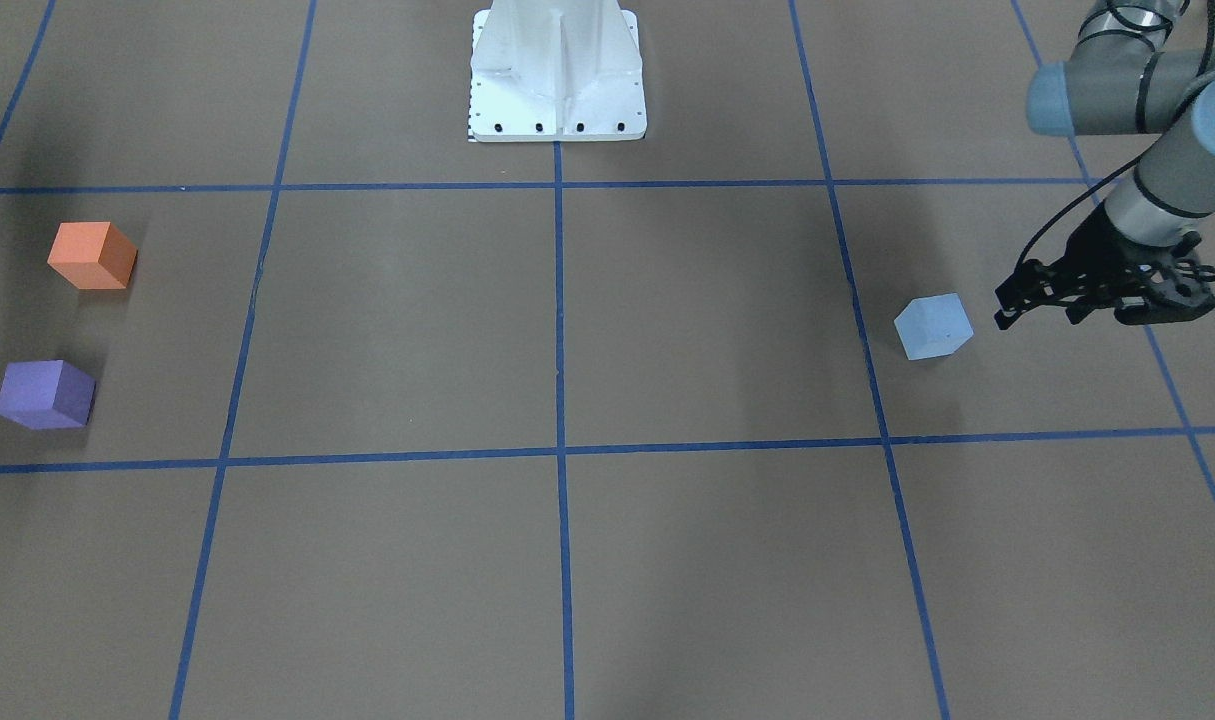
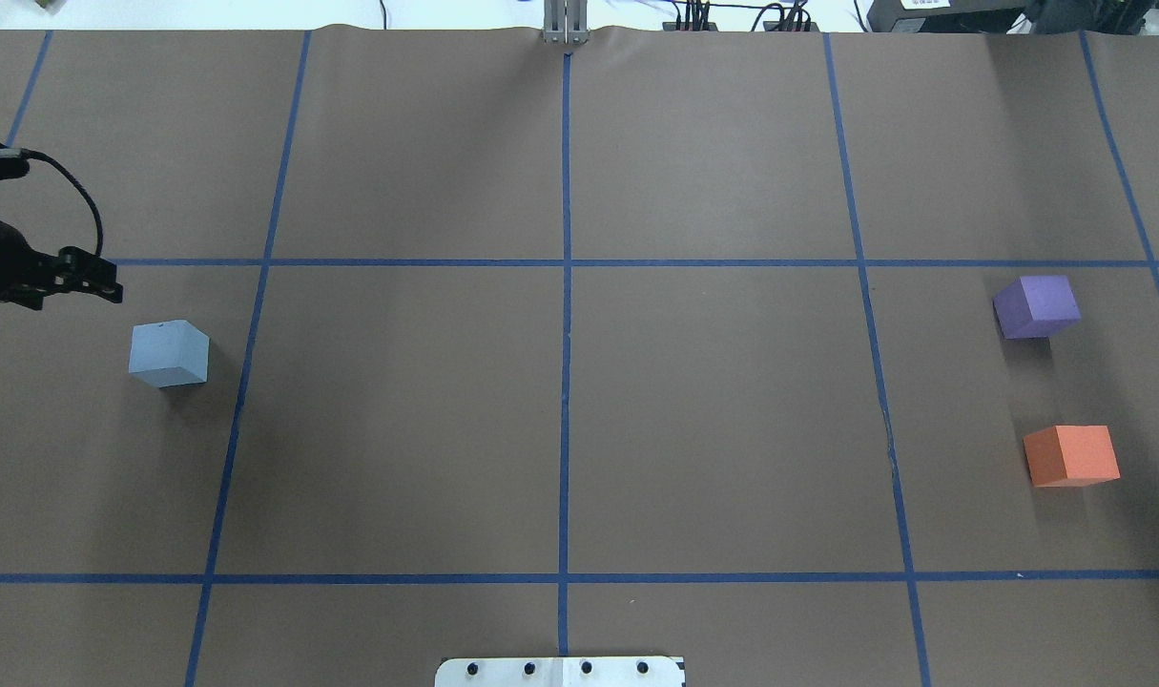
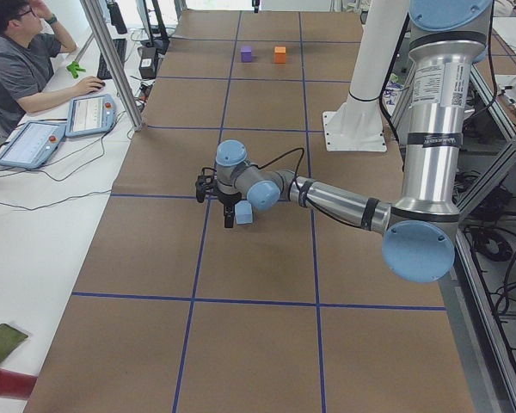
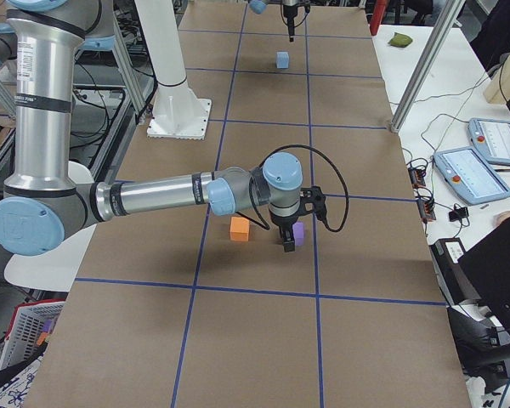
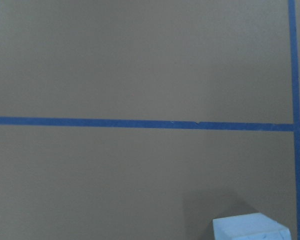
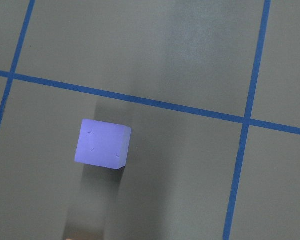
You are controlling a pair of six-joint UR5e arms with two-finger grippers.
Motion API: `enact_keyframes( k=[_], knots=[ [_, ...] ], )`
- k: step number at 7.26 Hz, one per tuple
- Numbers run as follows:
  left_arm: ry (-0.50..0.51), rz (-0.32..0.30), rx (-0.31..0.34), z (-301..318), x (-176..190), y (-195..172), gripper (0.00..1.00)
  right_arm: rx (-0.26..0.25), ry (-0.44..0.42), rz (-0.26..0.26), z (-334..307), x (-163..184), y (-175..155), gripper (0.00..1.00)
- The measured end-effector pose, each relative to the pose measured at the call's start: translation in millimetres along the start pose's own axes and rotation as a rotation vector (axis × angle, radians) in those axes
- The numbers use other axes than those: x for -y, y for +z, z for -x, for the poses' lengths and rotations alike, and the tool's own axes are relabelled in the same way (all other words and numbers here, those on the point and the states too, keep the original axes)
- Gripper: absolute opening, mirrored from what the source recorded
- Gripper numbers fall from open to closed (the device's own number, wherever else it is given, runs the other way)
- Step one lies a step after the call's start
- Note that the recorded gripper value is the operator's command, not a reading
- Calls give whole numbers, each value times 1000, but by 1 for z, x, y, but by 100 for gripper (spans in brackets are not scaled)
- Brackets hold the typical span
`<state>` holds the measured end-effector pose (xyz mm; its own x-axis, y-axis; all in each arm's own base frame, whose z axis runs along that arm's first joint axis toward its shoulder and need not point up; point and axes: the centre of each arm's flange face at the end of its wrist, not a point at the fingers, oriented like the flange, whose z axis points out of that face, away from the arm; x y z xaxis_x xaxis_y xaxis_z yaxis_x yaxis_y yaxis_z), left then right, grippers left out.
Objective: Place blue block between orange and purple blocks
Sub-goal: 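Reach the left gripper down to the light-blue cube, then close the left gripper on the light-blue cube and lift it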
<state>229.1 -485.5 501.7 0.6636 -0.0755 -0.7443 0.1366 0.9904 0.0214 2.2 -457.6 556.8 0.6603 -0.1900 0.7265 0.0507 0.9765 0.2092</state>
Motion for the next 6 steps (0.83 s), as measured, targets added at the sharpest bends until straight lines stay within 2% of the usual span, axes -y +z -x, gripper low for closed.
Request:
enact_keyframes(
  k=[2, 6],
  knots=[
    [6, 40, -14, -46, -22, 25, 100, 0, 1, 1, 0, 0, 1, 100],
    [20, 76, 13, -51, -38, 48, 100, 2, 0, 1, 1, 0, 0, 100]
  ],
)
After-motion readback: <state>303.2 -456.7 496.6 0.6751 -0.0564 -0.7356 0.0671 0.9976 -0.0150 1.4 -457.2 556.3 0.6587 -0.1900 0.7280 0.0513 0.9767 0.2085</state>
